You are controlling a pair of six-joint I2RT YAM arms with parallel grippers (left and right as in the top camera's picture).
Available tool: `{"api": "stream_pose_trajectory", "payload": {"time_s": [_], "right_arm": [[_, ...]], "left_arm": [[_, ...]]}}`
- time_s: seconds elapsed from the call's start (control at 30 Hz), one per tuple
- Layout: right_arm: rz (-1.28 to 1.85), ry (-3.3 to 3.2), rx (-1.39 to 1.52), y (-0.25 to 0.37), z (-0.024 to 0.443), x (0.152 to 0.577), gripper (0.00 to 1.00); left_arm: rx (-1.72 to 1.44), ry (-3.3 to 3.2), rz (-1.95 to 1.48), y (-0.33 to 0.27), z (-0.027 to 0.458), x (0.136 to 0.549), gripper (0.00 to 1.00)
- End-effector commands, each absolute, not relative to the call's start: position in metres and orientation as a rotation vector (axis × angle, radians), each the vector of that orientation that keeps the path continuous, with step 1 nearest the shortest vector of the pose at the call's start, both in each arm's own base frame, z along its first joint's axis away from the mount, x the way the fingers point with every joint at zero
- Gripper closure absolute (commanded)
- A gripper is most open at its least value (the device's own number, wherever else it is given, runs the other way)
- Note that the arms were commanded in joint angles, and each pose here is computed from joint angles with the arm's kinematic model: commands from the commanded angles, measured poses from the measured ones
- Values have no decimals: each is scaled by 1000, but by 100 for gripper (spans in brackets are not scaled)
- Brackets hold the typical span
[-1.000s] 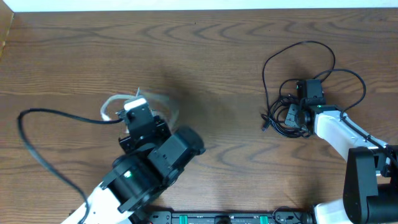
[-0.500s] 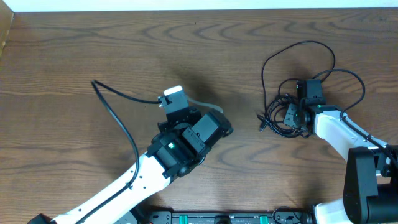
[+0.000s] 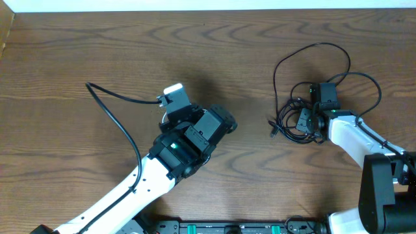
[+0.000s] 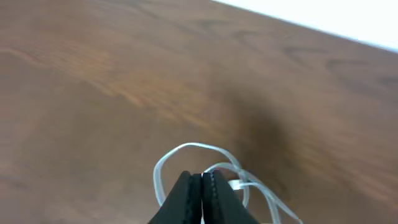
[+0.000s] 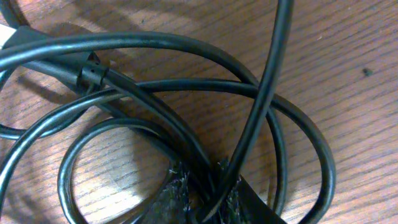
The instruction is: Untangle cables
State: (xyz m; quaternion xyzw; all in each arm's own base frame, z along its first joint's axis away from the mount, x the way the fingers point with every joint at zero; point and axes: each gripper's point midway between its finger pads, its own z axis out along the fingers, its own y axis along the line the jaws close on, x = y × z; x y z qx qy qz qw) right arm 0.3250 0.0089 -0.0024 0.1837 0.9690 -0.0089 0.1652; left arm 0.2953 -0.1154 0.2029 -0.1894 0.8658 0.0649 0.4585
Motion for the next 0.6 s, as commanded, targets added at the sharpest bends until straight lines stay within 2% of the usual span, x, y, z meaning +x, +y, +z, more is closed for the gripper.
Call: {"api": "stream_pose_trajectory", "payload": {"time_s": [0.0,0.13,0.27,0.3,0.33,0.37,0.4,0.47,0.57], "right_arm": [[20,2785,526,16,-7,321,83],[21,2784,525,16,-7,321,83],[24,2778,524,16,-6,323,83],[24,2779,524,16,-6,323,83],[24,2779,524,16,-6,323,83],[24,2779,524,16,-6,323,82],[23,2779,524,16,-6,323,81],[23,2779,524,16,-6,323,79],[23,2779,524,16,-6,323,78]], "left_arm": [[-485,2105,338,-83,204,294,92],[-564,2113,440,-49,201,294,92],[-644,2271,235,-63,176,298,91],[-652,2308,172,-70,171,299,86],[-659,2341,102,-79,167,300,68],[-660,2364,38,-87,165,301,56],[-657,2378,-5,-94,163,303,38],[-642,2402,-72,-105,161,305,15],[-573,2438,-60,-110,156,306,9]]}}
